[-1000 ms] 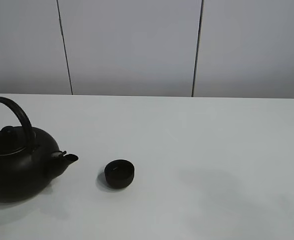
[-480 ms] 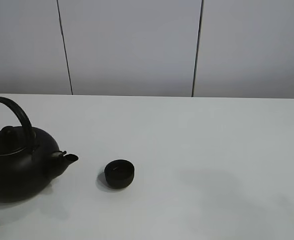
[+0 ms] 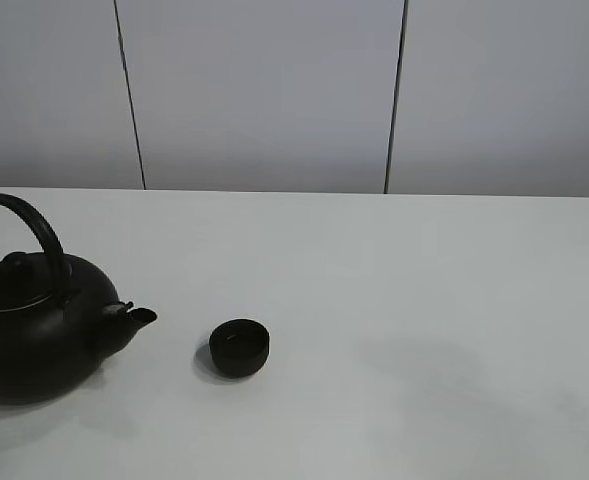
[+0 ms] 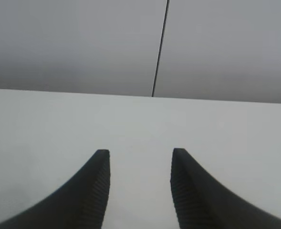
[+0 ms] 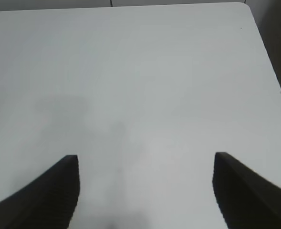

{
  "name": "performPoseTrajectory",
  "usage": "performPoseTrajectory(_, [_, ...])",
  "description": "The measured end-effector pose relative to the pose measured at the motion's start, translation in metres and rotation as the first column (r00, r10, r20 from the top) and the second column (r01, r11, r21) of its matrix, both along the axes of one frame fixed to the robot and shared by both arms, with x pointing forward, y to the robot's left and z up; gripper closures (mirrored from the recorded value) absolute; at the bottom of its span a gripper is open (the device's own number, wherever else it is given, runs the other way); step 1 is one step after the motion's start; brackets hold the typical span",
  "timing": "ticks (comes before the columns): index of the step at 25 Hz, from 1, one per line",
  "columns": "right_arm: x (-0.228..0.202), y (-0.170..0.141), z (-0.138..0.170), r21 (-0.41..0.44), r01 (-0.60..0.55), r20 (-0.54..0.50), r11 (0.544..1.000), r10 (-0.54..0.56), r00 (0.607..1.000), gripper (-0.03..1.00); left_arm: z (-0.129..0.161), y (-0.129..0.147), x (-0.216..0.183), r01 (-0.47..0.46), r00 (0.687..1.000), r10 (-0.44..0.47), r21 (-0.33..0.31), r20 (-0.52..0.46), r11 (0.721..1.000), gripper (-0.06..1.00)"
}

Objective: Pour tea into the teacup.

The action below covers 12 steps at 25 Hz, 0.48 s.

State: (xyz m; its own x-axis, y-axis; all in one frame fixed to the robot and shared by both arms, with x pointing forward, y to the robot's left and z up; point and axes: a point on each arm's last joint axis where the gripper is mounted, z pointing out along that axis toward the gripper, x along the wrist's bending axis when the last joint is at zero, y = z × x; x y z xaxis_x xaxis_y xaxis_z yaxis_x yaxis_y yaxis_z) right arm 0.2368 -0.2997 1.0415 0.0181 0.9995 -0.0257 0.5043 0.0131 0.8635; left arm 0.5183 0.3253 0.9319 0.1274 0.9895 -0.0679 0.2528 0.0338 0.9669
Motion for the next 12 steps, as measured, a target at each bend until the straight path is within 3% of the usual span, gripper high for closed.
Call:
performPoseTrajectory(2, [0.000, 0.000, 0.000, 0.000, 0.000, 0.000, 1.000, 0.000, 1.000, 0.43, 0.020, 0.001, 0.013, 0.012, 1.000, -0.013, -0.015, -0.028, 1.000, 0.64])
performPoseTrajectory(7, [0.000, 0.000, 0.000, 0.000, 0.000, 0.000, 1.000, 0.000, 1.000, 0.43, 0.077, -0.004, 0.026, 0.033, 0.995, -0.049, -0.170, -0.089, 0.985, 0.64])
performPoseTrajectory(12, [0.000, 0.000, 0.000, 0.001, 0.000, 0.001, 1.000, 0.000, 1.000, 0.43, 0.125, -0.018, 0.014, 0.020, 0.996, -0.030, -0.118, -0.080, 0.993, 0.64])
